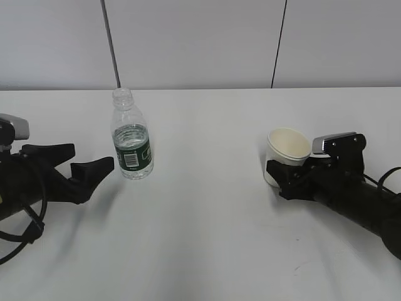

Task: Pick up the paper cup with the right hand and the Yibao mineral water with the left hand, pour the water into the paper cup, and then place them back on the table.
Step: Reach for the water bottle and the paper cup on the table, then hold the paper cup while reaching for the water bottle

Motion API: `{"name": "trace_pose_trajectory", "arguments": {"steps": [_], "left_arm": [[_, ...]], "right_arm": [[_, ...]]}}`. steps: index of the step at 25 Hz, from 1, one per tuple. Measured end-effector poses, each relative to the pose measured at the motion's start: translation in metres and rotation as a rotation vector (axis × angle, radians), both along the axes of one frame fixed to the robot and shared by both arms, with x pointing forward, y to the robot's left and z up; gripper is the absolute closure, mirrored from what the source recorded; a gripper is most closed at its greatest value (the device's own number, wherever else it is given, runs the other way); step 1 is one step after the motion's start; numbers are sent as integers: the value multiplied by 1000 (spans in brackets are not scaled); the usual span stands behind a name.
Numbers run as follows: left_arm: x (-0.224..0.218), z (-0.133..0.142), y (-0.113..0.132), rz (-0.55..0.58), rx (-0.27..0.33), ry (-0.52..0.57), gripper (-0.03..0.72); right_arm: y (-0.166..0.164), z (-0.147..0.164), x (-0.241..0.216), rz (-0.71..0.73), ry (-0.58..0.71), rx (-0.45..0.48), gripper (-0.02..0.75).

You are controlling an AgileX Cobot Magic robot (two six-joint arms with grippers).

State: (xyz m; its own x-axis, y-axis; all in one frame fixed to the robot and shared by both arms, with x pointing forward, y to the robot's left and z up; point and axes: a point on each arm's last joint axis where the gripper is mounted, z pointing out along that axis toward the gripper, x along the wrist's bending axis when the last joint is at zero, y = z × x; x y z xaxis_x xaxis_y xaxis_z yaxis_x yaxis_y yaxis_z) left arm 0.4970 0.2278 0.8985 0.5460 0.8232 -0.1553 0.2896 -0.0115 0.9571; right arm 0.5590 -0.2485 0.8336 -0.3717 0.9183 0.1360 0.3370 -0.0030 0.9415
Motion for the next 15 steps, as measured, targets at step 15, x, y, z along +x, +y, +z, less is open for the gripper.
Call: {"name": "trace_pose_trajectory", "arguments": {"steps": [15], "left_arm": [[47, -18, -20, -102, 24, -54, 83]], "right_arm": [[0, 0, 0, 2, 0, 0, 226]]}}
